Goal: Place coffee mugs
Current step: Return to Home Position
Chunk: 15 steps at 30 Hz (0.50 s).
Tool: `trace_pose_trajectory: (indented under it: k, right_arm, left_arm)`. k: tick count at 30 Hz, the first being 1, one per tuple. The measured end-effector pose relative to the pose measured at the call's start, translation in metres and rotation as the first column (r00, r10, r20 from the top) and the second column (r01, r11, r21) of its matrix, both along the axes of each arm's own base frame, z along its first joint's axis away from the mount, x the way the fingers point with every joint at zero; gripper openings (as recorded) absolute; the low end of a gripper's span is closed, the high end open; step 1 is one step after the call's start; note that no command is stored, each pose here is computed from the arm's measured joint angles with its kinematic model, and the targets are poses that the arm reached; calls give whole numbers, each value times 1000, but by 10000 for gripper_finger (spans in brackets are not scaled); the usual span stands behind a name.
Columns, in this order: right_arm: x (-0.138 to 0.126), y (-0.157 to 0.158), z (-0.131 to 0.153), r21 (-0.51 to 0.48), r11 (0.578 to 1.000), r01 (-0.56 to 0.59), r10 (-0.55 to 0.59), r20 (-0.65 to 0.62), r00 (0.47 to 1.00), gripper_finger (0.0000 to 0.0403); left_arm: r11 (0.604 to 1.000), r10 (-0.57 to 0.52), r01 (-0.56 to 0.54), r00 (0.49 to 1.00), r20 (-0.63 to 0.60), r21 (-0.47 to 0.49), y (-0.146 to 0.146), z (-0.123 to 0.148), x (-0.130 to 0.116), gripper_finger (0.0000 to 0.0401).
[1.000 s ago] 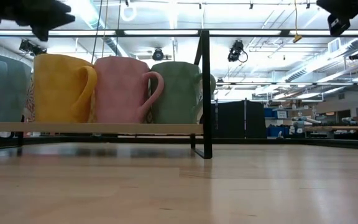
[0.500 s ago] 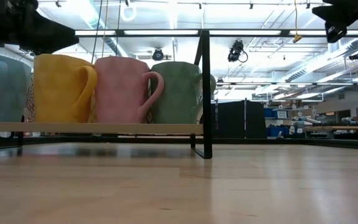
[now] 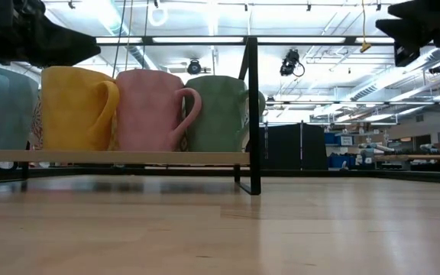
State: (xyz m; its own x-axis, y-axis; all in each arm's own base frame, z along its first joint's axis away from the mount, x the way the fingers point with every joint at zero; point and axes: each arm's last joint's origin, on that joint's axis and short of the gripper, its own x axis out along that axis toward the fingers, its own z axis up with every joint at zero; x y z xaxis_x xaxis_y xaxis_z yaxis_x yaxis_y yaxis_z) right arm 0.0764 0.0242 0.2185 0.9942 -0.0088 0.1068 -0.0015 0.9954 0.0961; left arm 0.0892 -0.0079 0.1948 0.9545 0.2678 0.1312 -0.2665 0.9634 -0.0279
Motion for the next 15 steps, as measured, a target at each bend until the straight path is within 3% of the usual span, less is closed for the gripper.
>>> trace_pose_trajectory:
  k: [15]
  right_arm:
    - [15, -6, -32, -42, 997, 61, -56, 109, 992, 141]
  left_arm:
    - [1000, 0, 0, 1000, -7, 3, 0, -1, 0, 155]
